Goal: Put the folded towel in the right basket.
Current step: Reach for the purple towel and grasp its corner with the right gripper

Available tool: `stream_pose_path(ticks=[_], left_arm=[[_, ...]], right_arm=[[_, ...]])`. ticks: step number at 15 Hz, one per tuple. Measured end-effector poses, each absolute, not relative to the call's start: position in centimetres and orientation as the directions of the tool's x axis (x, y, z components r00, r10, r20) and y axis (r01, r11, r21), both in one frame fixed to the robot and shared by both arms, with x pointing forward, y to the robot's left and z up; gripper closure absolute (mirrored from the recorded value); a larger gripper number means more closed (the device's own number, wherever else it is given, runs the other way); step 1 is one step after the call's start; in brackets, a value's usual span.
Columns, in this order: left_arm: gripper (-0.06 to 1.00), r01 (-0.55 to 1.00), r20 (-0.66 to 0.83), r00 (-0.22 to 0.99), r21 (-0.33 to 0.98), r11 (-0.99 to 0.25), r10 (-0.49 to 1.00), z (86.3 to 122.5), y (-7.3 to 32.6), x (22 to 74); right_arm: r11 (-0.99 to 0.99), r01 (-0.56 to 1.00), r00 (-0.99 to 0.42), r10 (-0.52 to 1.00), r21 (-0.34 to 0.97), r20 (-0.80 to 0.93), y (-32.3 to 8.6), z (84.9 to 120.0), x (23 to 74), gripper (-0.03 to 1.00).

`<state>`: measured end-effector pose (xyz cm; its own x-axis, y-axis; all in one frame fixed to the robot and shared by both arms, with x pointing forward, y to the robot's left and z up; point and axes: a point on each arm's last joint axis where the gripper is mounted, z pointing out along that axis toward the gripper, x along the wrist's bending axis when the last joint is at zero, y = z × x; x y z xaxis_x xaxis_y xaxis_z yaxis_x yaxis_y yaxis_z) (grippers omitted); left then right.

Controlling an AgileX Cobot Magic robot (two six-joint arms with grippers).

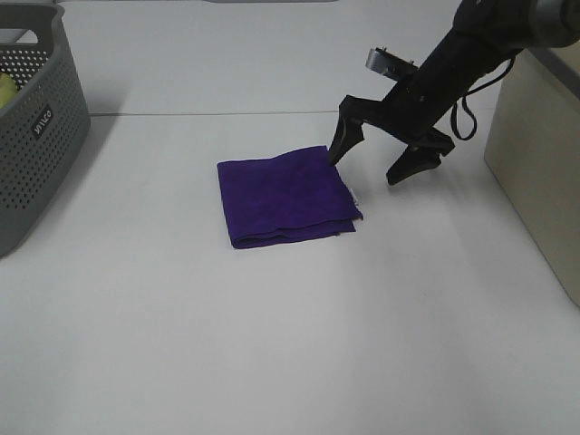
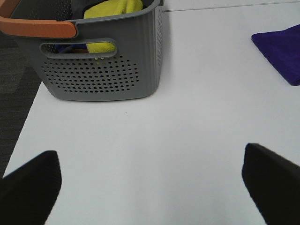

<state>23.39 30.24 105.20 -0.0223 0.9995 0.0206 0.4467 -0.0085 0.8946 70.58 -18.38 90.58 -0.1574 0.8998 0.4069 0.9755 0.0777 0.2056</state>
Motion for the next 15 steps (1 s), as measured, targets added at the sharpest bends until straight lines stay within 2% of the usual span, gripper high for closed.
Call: stream_pose_path(ticks=[4,9,15], left_arm=[[-0.05,0.447,0.021,-0.022,0.895,-0.008,1.0,105.2,30.2,23.4],[-0.05,0.447,0.021,-0.022,0.895,-0.008,1.0,105.2,30.2,23.4],[-0.05,0.447,0.021,-0.022,0.895,-0.008,1.0,105.2,30.2,23.4]], right_arm=[[0.075,0.979,-0.148,0.9,0.189,0.41,-18.3,88.3,70.8,0.05],[0.078,0.979,-0.152,0.895,0.187,0.42,-18.1,87.7,71.0,0.05],[0.129,0.979,-0.188,0.866,0.157,0.463,-11.5,85.6,69.6,0.15]])
